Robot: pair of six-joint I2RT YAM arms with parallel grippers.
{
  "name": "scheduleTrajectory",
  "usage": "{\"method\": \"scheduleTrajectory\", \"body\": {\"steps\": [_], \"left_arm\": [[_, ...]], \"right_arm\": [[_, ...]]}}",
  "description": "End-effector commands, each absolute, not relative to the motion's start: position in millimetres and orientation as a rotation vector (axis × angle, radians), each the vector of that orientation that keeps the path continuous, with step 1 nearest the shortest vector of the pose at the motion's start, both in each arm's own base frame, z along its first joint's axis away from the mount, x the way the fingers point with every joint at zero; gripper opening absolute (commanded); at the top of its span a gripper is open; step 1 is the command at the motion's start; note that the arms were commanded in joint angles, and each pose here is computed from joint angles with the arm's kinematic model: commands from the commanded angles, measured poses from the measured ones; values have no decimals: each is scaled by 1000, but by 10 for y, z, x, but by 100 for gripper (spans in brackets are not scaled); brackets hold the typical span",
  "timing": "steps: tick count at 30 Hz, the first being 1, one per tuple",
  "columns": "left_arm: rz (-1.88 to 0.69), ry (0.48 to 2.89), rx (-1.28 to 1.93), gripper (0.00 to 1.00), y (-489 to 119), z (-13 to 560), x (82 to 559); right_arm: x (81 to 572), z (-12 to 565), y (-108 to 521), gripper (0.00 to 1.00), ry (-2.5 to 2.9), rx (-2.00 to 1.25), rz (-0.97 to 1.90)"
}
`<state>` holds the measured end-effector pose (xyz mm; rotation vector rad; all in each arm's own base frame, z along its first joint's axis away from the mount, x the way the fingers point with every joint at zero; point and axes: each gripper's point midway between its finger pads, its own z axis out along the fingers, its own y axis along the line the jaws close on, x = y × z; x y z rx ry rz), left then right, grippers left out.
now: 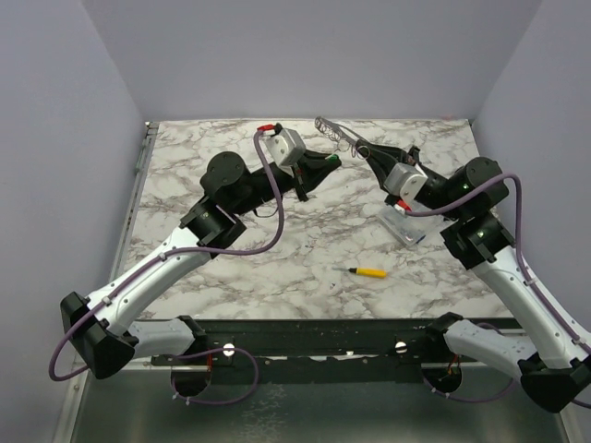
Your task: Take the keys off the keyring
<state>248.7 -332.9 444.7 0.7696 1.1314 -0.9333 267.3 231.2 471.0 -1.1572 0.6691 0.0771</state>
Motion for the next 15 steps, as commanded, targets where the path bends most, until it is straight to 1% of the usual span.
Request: {"method": "scheduleTrajectory", "body": {"steps": [1, 7, 13, 15], "left_arm": [[-804, 1267, 843, 0, -3239, 4187, 2560], [-693, 1359, 924, 0, -3192, 4040, 2656], [-616, 1393, 1029, 0, -3204, 3937, 2712], [-605, 1404, 1072, 0, -3235, 3868, 2717]], "right_arm": [[2681, 4550, 2241, 1, 761, -1124, 96], [2579, 4175, 2280, 1, 869, -1167, 217], [2369, 3604, 2330, 1, 1027, -1225, 406], [2300, 3463, 2343, 2, 1058, -1236, 456]]}}
